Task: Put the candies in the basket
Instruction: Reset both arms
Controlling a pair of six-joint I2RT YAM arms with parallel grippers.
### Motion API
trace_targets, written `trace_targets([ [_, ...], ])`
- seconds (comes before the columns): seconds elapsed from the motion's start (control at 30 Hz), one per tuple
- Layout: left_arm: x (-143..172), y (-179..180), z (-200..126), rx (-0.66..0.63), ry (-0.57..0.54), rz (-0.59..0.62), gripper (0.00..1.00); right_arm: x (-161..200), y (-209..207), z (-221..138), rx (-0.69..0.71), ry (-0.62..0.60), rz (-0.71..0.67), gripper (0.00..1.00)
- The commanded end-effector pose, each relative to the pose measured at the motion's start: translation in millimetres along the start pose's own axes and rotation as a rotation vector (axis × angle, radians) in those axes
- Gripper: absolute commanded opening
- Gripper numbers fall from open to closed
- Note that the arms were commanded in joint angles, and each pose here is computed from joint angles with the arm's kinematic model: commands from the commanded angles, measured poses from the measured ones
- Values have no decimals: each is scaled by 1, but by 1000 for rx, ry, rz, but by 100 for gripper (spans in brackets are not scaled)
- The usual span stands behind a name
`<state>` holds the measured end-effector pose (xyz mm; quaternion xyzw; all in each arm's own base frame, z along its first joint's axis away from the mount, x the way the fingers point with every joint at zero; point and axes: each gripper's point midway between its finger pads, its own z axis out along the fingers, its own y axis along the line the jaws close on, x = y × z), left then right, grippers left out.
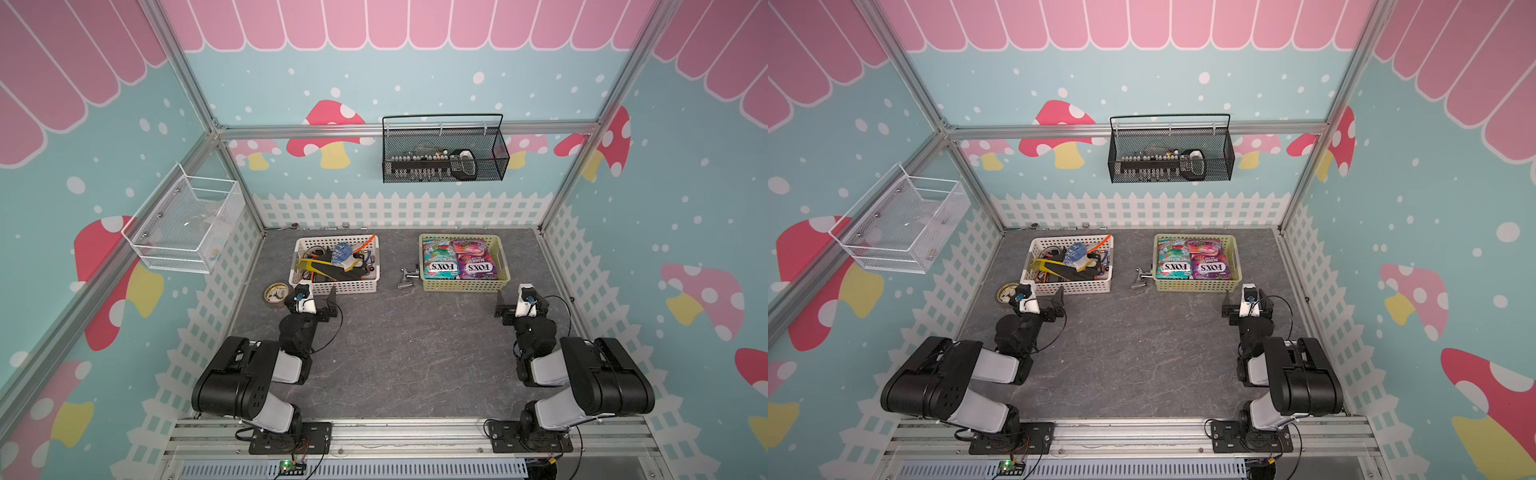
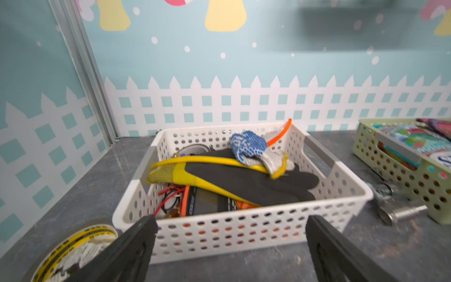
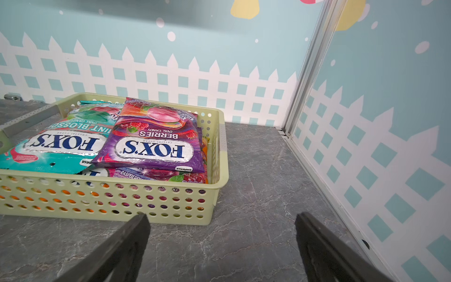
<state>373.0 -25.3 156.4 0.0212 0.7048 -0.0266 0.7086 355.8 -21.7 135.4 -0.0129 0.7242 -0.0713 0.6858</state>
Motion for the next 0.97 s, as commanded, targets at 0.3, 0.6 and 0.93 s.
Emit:
trace_targets([
  [0.3, 4, 3, 4, 6, 24, -45, 99, -4, -5, 9, 60, 9, 8, 99],
  [0.6, 5, 3, 4, 5, 29, -46, 99, -5, -5, 8, 60, 4, 6, 98],
  [0.93, 5, 3, 4, 5, 29, -47, 99, -5, -5, 8, 61, 4, 5, 99],
])
